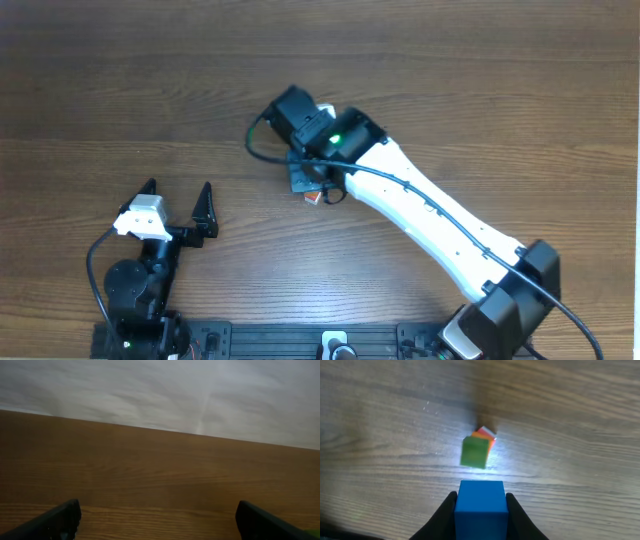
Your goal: Stack Cubes
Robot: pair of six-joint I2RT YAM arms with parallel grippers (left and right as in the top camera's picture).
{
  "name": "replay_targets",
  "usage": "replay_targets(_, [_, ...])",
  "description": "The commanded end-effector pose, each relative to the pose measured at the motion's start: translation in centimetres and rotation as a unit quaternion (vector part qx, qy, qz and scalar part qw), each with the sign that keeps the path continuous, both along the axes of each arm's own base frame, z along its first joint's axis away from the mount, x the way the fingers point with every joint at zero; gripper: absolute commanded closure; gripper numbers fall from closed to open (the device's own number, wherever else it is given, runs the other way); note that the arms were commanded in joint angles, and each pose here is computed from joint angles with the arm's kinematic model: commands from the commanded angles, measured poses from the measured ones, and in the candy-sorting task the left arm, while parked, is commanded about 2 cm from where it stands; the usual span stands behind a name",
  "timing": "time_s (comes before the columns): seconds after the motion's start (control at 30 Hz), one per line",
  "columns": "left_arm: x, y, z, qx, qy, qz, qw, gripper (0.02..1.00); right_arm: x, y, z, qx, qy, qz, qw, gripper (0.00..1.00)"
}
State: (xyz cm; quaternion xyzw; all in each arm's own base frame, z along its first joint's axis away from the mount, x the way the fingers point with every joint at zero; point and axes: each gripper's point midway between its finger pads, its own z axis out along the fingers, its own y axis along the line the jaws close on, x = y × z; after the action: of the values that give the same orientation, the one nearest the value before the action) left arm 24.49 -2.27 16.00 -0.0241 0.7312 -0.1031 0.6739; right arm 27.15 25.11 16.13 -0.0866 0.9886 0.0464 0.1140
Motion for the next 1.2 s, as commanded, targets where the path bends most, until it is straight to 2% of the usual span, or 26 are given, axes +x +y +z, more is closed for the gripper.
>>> replay_targets(0.03, [0.0,-0.1,-0.2,0.007,-0.001,-0.003,1.000,0.018,0.3,0.5,-1.2,-0.013,0.007,-0.013,1.000,0.991])
replay_targets(0.4, [0.0,-0.1,-0.2,0.007,-0.001,-0.003,1.000,0.018,1.2,1.4,-3.1,-0.018,0.011,-0.014,1.000,0.989])
replay_targets(0.97, [0.0,-0.1,-0.2,0.007,-0.001,-0.003,1.000,0.018,2.1,0.4,-4.7,-0.037,0.024,-0.041,0.998,0.991])
replay_targets(1.2, [0.0,-0.1,-0.2,0.007,-0.001,-0.003,1.000,0.020,2.3,0.6,-4.9,-0.033,0.023,-0.041,0.998,0.991])
